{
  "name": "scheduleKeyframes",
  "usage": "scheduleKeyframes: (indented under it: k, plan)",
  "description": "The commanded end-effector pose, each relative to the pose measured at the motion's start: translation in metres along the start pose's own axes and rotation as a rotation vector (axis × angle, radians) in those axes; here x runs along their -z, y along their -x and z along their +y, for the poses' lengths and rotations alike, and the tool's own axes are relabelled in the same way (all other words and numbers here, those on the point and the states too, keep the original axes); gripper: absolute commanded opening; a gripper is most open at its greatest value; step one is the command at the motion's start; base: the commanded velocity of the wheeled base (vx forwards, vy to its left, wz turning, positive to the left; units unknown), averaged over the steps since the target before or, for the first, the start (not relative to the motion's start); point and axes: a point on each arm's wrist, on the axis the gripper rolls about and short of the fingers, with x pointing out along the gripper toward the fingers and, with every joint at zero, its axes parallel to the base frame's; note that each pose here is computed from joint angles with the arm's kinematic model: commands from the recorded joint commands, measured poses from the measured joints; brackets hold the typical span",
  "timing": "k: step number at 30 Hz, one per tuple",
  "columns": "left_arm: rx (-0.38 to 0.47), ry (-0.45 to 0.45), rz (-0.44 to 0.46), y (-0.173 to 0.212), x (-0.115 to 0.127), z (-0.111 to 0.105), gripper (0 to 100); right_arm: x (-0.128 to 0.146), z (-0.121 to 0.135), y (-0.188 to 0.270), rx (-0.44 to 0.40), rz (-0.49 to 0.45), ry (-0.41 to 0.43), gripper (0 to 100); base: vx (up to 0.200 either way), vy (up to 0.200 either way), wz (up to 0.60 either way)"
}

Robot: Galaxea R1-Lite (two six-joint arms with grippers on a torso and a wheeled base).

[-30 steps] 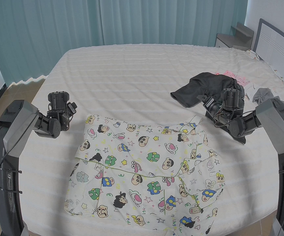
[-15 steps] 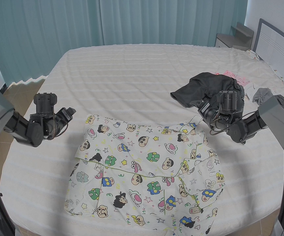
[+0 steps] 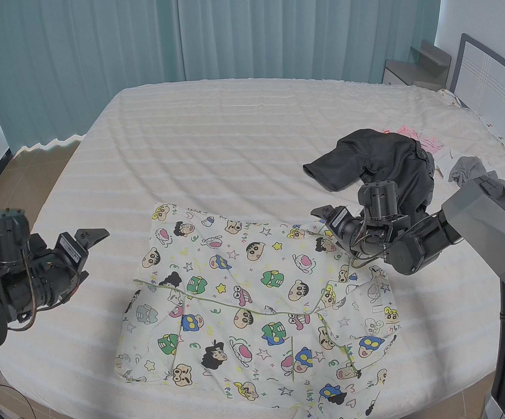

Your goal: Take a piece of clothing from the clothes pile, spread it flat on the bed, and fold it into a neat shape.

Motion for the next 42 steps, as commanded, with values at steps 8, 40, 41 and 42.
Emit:
scheduleKeyframes:
  k: [8,40,41,42]
  plan:
    - [0.101,0.019,-0.027,0.034,0.004,-0.004,100,0.023,-0.007,-0.003,0.07,0.024,0.009,100,0.0,0.0,0.0]
    - [0.141,0.018,-0.023,0.035,0.007,-0.002,100,0.016,-0.005,-0.009,0.058,-0.004,0.006,100,0.019,0.0,0.0]
    - [0.159,0.016,-0.013,0.035,0.007,-0.002,100,0.016,-0.006,-0.012,0.06,-0.007,0.007,100,0.0,0.0,0.0]
    - [0.16,0.016,-0.012,0.035,0.007,-0.002,100,0.016,-0.006,-0.013,0.06,-0.008,0.007,100,0.0,0.0,0.0]
